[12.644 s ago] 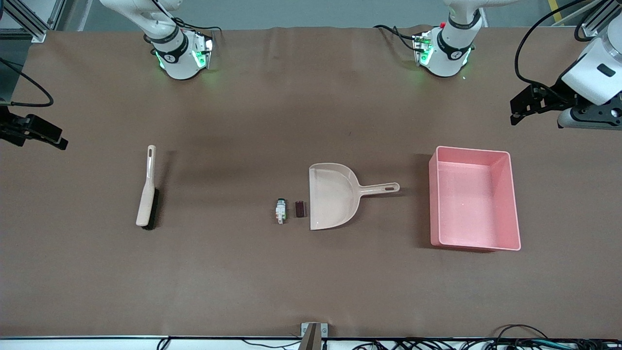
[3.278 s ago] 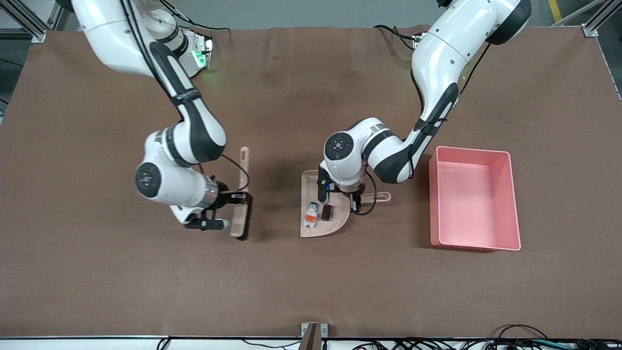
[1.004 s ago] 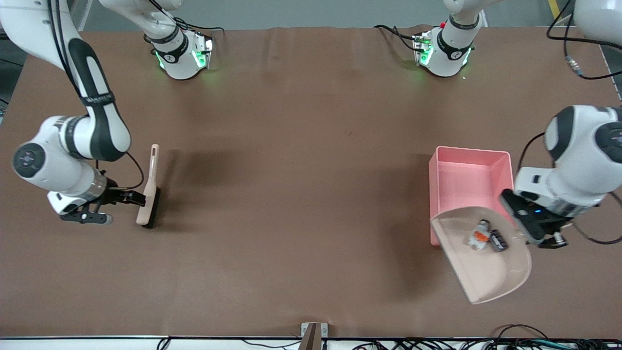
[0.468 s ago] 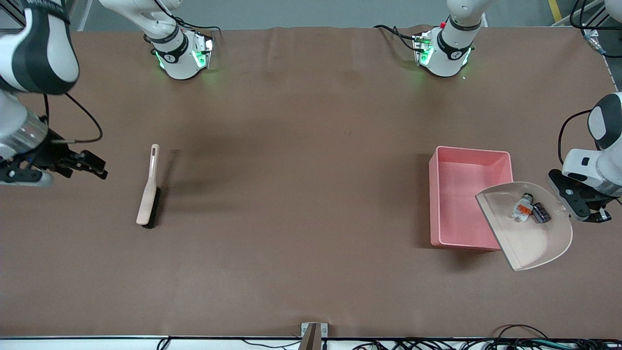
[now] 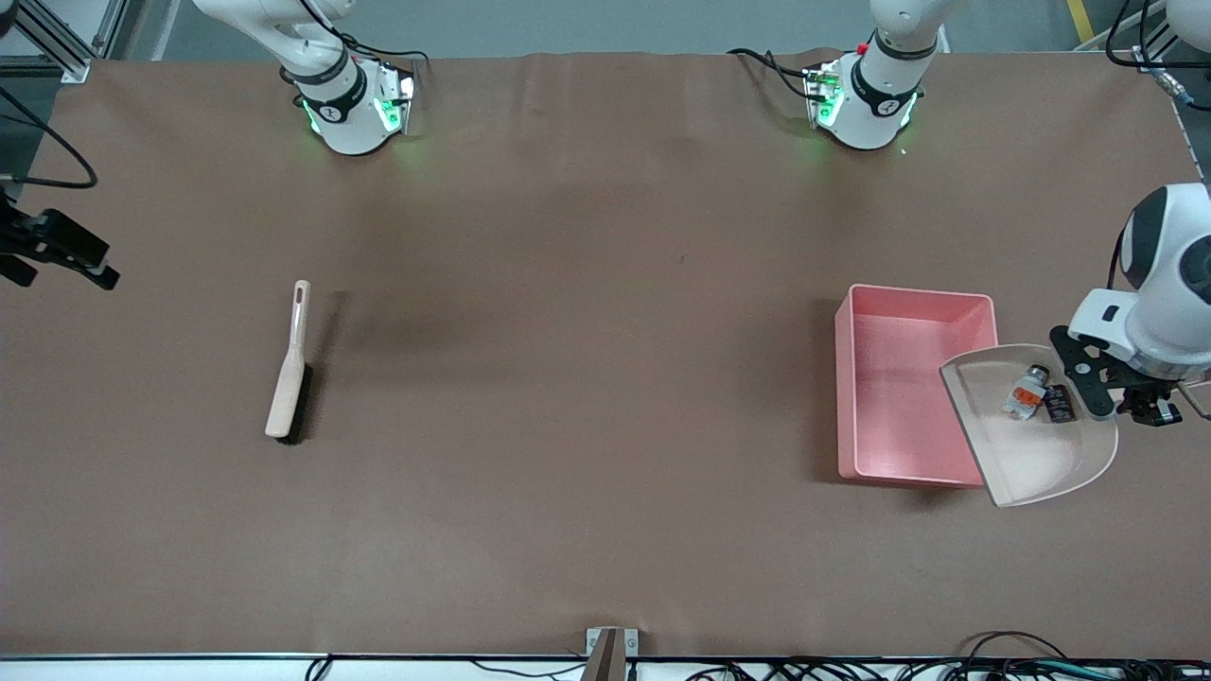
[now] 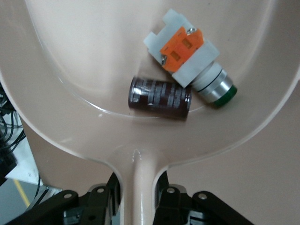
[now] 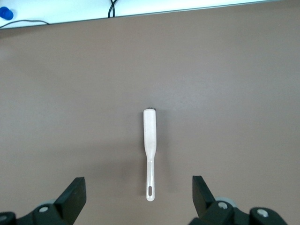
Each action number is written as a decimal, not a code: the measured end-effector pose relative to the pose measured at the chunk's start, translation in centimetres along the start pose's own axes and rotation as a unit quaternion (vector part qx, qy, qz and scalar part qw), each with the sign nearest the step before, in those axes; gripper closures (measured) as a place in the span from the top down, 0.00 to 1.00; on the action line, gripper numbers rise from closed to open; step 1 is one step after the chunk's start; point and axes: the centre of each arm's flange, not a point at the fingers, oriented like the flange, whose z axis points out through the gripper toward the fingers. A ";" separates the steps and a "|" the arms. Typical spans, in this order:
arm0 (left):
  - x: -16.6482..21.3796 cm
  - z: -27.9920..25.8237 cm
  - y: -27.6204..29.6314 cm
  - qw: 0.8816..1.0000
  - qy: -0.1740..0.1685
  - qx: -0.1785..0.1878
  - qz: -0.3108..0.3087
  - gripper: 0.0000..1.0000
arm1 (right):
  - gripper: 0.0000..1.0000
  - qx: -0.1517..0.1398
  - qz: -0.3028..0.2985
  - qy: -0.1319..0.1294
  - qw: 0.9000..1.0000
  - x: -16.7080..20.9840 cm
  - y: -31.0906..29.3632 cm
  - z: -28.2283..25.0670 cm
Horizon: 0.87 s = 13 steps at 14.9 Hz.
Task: Clean e-waste and dump in bin
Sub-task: 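Tilt the dustpan over the pink bin with the left gripper to dump, then lower the empty dustpan onto the table with the left gripper and release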
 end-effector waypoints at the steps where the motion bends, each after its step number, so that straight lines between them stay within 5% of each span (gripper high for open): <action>1: 0.6 -0.4 0.1 1.000 -0.021 0.003 0.013 0.33 | 1.00 0.000 0.001 0.000 1.000 0.1 0.2 0.0; 7: 3.3 -2.1 0.0 0.991 -0.100 0.039 0.084 0.33 | 1.00 -0.001 0.003 -0.038 0.999 -0.4 0.1 0.7; 13: 7.4 -7.8 -1.3 0.985 -0.091 0.098 0.112 0.33 | 1.00 -0.001 0.004 -0.039 0.999 -0.7 0.1 -2.1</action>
